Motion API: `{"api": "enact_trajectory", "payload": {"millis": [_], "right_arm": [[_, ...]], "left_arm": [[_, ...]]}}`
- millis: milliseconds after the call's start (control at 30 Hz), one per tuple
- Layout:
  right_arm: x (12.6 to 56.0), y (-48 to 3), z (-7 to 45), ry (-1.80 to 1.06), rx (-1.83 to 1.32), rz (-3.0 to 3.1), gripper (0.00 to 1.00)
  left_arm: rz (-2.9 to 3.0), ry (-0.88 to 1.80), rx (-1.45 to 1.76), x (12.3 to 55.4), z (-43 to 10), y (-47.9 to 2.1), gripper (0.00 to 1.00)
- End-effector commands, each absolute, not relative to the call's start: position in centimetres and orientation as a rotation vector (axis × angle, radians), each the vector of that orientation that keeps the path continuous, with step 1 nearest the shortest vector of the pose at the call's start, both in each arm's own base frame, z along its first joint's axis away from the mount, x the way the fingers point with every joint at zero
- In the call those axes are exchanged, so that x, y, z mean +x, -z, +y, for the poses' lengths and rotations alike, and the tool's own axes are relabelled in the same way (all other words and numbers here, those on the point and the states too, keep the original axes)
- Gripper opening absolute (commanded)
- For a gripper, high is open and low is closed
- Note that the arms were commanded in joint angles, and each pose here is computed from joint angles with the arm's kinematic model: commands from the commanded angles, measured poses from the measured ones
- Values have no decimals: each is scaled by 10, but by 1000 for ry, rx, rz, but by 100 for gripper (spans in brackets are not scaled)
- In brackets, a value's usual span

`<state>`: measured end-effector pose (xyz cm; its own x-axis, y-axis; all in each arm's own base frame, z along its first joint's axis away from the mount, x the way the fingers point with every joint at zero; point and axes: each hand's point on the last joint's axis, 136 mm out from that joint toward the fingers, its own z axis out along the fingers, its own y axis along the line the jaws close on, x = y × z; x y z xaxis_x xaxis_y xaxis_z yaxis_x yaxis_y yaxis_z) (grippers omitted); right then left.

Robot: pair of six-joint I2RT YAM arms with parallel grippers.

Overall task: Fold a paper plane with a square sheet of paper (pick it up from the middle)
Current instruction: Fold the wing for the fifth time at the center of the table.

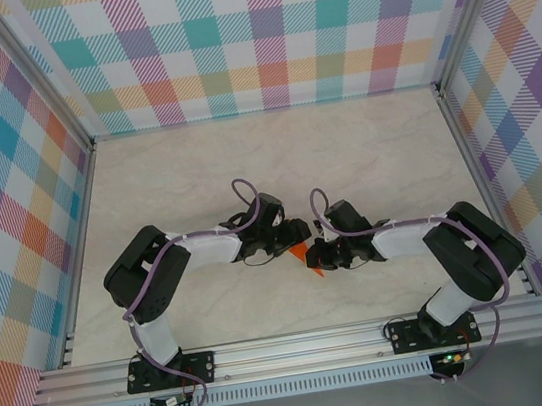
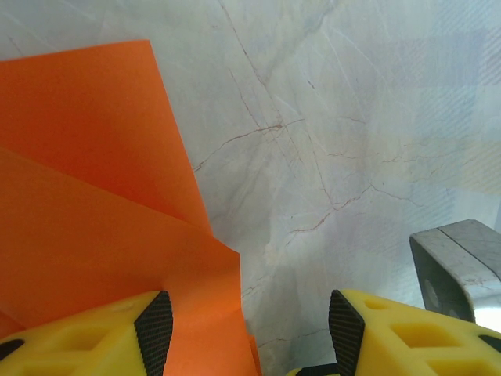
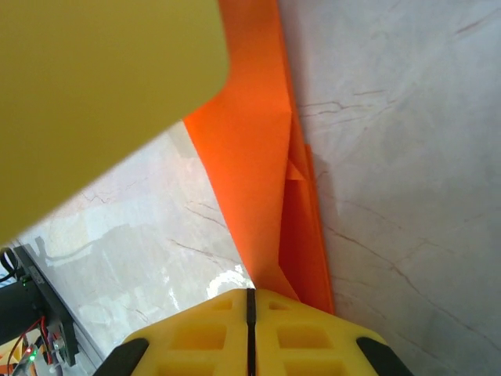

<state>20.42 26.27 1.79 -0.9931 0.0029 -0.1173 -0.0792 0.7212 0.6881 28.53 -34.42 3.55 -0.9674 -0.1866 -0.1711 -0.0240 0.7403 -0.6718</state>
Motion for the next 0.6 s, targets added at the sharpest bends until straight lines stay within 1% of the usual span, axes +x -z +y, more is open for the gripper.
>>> {"api": "enact_trajectory", "payload": {"millis": [0,100,267,467,567], "right_arm": [[194,1,250,-1071,-15,2870,8],[186,5,243,-1049,-11,2890,9],[187,-8,238,-1003,-54,2879,10],[182,-44,256,-1180,-228,2770,13],[178,-51,262,-1230,-282,2746,14]], "left_arm": [[2818,884,-191,274,-328,-1,58],[2819,881,-191,273,-327,0,58],[2820,874,-195,273,-325,1,58],[2820,881,-195,274,-327,1,58],[2821,884,-192,273,-327,0,58]]}}
